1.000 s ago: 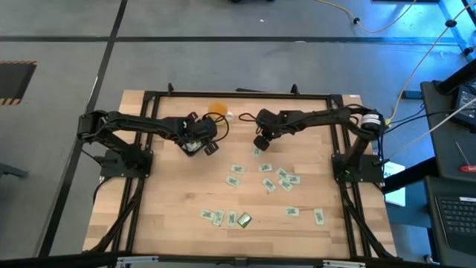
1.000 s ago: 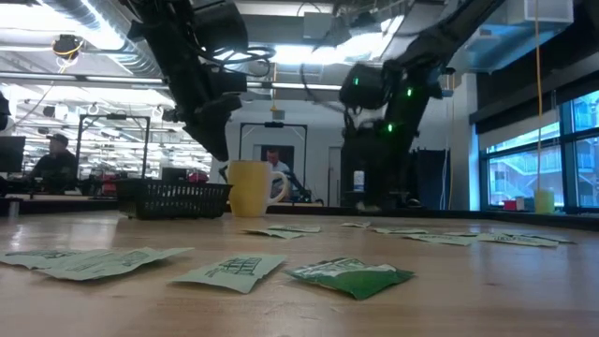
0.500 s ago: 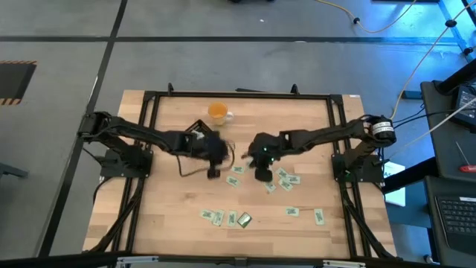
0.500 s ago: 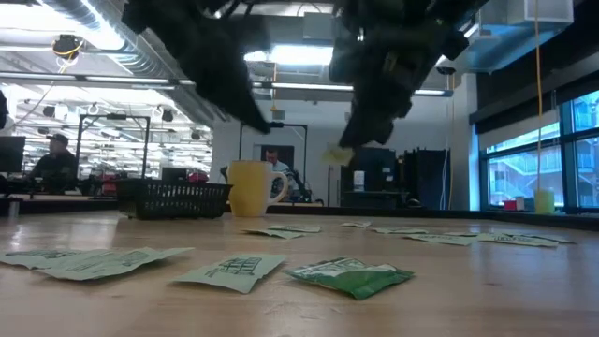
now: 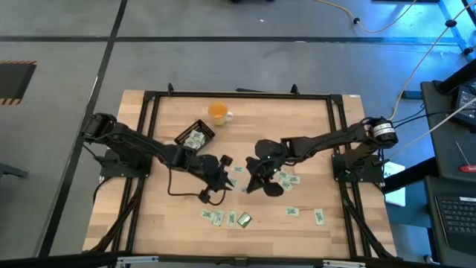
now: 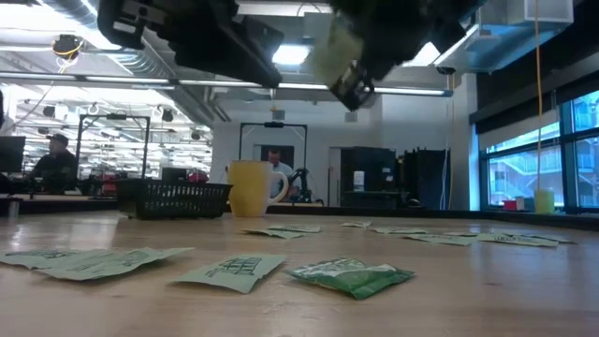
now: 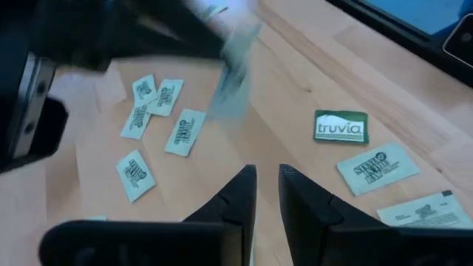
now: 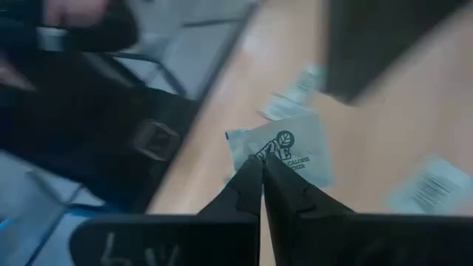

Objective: Pick and place Stevia / Truvia into bins
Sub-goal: Put the green stevia packet into the black bin

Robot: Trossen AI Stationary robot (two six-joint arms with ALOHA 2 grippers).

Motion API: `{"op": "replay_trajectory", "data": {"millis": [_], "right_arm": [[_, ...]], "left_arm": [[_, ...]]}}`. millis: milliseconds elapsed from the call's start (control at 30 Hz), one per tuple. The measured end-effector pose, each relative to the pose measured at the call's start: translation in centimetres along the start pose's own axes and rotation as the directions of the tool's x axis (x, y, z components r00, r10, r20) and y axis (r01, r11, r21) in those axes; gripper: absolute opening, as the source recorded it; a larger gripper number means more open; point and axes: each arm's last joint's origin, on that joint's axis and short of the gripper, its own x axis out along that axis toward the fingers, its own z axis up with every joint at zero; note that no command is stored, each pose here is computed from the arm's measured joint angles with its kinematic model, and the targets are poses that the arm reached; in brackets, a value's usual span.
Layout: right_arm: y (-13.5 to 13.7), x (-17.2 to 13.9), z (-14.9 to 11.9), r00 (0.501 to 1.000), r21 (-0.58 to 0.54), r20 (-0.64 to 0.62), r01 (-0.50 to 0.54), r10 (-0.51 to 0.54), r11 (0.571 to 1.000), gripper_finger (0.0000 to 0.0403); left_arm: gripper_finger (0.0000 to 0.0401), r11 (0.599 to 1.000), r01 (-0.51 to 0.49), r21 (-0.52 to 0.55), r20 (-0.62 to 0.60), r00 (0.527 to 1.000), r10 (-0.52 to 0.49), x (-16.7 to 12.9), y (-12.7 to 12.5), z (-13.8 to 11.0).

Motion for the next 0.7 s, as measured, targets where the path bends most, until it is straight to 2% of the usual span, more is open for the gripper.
{"op": "replay_trajectory", "data": {"millis": [100,200,533,700], "right_arm": [[0.64,0.23,0.55,0.997,-0.052,0.043,-0.068,0.071,0.996,0.0007],[0.88,0.27,0.96,0.993,-0.075,0.077,-0.083,0.089,0.994,0.0007],[0.93,0.34,1.04,0.994,0.026,0.088,-0.07,0.067,0.997,0.0007],[0.86,0.34,1.11,0.994,0.028,0.1,-0.042,0.039,0.999,0.0007]], "left_arm": [[0.0056,1.0,0.004,0.004,0.002,1.0,-0.004,0.0,-0.19,0.07],[0.0053,1.0,0.007,-0.006,0.002,1.0,-0.007,0.01,-0.31,0.11],[0.0056,0.999,0.01,-0.044,0.002,1.0,-0.01,0.02,-0.45,0.16],[0.0053,1.0,-0.017,0.01,-0.007,1.0,0.017,0.01,-0.33,0.12]]}}
